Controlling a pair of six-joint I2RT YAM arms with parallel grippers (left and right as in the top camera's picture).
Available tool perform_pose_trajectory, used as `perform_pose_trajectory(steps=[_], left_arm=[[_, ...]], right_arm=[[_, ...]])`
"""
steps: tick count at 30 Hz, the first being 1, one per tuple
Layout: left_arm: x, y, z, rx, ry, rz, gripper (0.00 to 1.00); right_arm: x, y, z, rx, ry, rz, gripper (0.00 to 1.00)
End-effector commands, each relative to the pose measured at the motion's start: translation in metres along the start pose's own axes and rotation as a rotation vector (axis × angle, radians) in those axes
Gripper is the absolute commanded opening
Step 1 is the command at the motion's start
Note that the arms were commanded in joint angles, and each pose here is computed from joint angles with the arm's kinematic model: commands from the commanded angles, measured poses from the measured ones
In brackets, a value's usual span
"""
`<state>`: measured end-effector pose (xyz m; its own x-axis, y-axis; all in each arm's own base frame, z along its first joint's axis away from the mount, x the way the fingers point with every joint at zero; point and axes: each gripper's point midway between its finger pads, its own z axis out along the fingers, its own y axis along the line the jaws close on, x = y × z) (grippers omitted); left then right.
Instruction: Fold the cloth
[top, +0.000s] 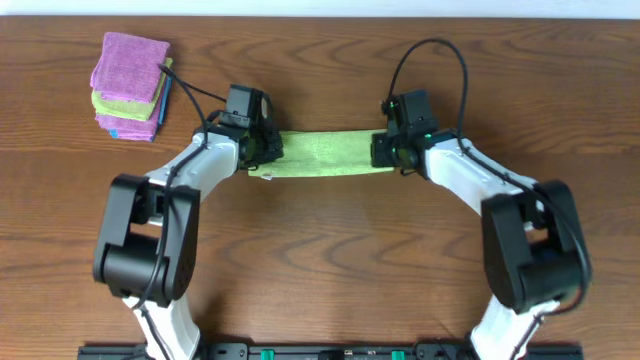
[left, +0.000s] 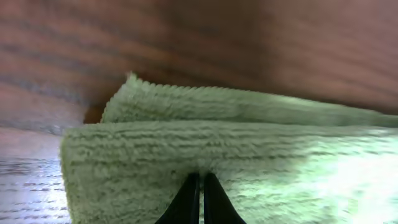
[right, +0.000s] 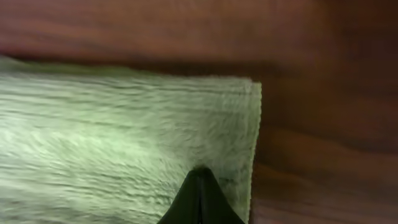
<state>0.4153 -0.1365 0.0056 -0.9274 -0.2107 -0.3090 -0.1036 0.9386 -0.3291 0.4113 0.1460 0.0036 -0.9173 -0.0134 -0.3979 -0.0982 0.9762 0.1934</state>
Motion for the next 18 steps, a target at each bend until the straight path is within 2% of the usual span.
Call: perform_pose_trajectory(steps=[1, 14, 18], left_arm=[[0.005, 0.009, 0.010, -0.039, 0.028, 0.008, 0.06], [0.070, 0.037, 0.001, -0.165, 0.287, -0.037, 0.06], [0.081, 0.035, -0.001, -0.179, 0.326, -0.023, 0.06]], right_arm=[[0.011, 0.004, 0.011, -0.005, 0.048, 0.009, 0.02], [0.082, -0.008, -0.003, 0.045, 0.342, 0.040, 0.01], [0.084, -0.003, -0.011, 0.020, 0.358, 0.047, 0.01]])
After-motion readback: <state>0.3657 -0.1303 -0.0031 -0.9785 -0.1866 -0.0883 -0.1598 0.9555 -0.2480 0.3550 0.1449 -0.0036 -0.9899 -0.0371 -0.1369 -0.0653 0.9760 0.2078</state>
